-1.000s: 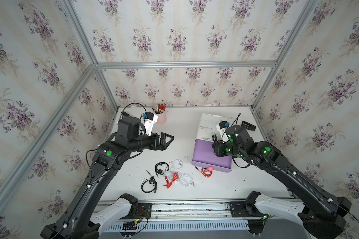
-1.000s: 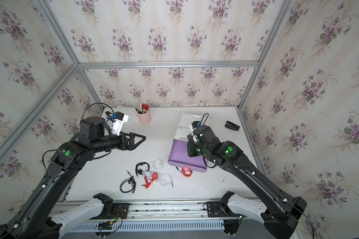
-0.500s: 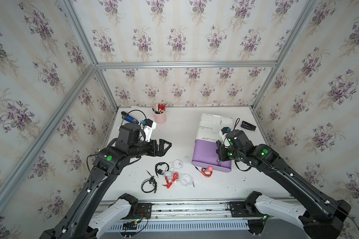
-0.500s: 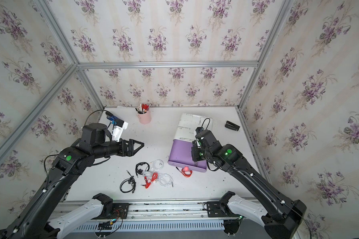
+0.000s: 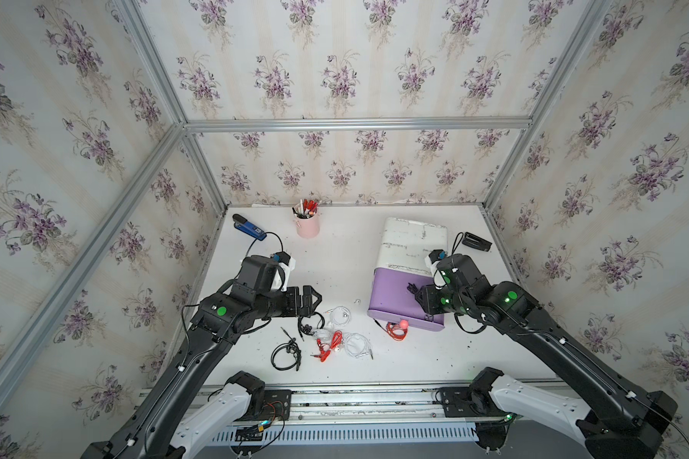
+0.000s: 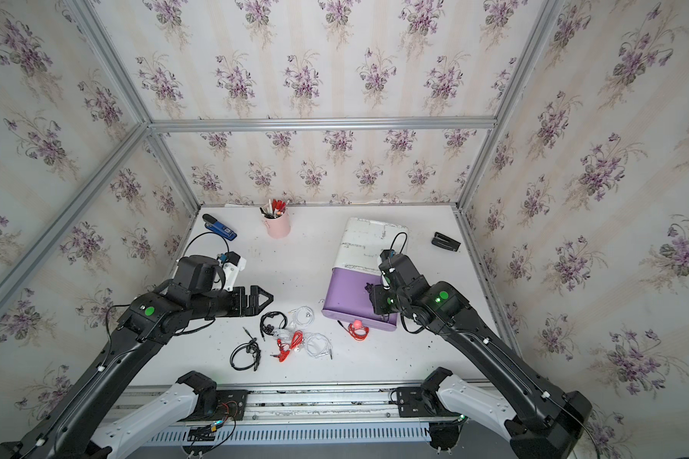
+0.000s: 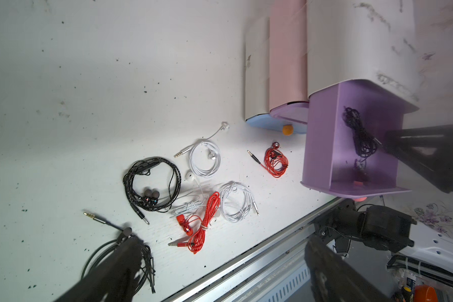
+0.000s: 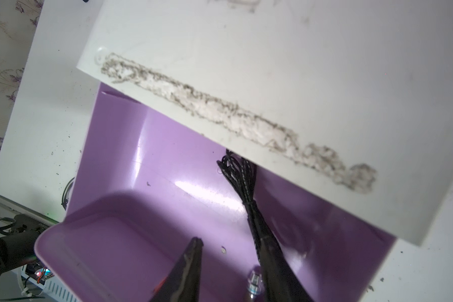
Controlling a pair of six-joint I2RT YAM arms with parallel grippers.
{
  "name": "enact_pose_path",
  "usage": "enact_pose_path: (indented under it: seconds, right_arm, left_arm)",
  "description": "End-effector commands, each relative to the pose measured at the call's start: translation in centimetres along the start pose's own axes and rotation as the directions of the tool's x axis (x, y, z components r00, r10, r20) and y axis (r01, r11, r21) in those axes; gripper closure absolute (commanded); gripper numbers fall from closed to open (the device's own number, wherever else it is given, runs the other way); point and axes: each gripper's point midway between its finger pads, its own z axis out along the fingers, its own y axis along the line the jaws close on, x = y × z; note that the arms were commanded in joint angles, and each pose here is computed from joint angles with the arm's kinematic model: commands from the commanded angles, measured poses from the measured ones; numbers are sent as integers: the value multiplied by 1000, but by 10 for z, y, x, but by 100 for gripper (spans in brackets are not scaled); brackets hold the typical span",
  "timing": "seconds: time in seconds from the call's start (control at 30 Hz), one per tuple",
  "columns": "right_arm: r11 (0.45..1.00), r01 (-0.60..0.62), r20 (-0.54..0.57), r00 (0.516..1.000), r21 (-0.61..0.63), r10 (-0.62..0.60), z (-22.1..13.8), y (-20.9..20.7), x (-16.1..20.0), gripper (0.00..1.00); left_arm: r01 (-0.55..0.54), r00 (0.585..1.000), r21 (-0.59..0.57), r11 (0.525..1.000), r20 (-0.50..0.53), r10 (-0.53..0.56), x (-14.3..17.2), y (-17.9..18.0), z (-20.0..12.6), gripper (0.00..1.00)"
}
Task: Place the wired earphones into the drawer by color
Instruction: Place the wired earphones in the drawer, then pick up the wired earphones from the center of the board.
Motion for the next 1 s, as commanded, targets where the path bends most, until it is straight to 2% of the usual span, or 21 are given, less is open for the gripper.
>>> enact_pose_path:
  seconds: [0.0,0.1,0.17,0.27,0.47,0.6,0.7,0.8,0.97]
  right_arm:
    - [1000,9,37,999,-14,-8,-7,5,-13,54]
    - [1000,18,77,997,-23,-17,-19,10,-29,48]
    - [999,25,108,994,-32,-22,-29,15,-41,46]
    - [999,19,148,989,-34,-14,-40,19,-56,45]
    - [997,-1,206,979,-73,16,-57,29,-76,46]
    - [996,-4,241,970,-89,26,-67,32,-84,47]
    - [995,-3,253,967,-100,28,-70,35,-87,47]
    - [994,-1,257,966,-108,28,-72,36,-88,48]
    - [993,0,260,965,-119,31,-73,36,-85,48]
  left_arm:
    - [76,996,-101,992,-31,-79,12,22,4,1]
    - [135,983,-213,968,-90,-157,31,44,8,1]
    - [215,959,-268,939,-124,-255,47,55,14,1]
    - [328,911,-264,907,-165,-378,72,59,29,0]
    - [454,843,-279,846,-173,-509,110,72,41,2]
    - [420,848,-339,842,-183,-497,121,81,43,6]
    - [355,867,-388,850,-205,-455,123,85,48,6]
    - [281,870,-469,837,-244,-428,137,96,58,8]
    - [232,870,-505,831,-273,-409,147,101,70,17]
